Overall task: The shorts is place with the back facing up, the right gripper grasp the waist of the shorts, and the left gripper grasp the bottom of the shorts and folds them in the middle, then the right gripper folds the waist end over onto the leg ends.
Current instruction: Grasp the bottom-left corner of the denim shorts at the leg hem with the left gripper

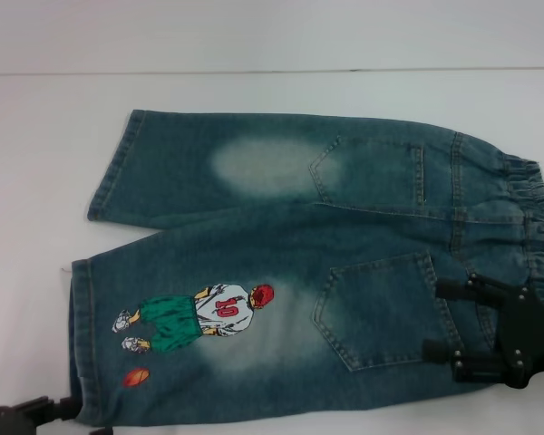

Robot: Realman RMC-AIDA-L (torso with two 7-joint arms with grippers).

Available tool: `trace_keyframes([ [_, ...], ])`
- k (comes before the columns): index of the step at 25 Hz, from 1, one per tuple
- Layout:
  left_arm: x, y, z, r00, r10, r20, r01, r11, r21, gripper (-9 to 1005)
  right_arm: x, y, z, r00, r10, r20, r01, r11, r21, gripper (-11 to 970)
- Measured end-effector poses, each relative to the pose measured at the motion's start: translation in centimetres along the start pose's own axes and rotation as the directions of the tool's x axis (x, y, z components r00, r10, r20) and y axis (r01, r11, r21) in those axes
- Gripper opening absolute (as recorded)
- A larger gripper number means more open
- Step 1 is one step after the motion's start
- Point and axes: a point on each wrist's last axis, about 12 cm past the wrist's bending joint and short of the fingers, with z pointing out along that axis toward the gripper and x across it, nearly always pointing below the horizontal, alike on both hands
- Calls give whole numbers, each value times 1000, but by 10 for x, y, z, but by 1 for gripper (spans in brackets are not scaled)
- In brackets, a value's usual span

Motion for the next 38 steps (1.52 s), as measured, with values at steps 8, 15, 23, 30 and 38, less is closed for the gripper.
trace_keyframes([
  [8, -8, 7, 7, 1000, 6, -5, -6, 1000, -23, 921, 1, 0, 0, 1000, 4, -1, -4, 1000, 4, 955],
  [15, -14, 7, 11, 1000, 14, -17, -14, 1000, -7, 920, 2, 0, -3, 1000, 8, 4, -8, 1000, 17, 956],
  [23, -16, 9, 14, 1000, 19, -18, -19, 1000, -15, 919, 2, 0, -3, 1000, 7, 7, -7, 1000, 20, 954],
  [30, -18, 13, 17, 1000, 20, -22, -20, 999, -37, 848, 1, 0, -3, 1000, 5, 11, -5, 1000, 21, 954],
  [38, -21, 13, 18, 999, 24, -25, -25, 999, -33, 557, 0, -1, -6, 1000, 7, 24, -8, 999, 33, 952],
])
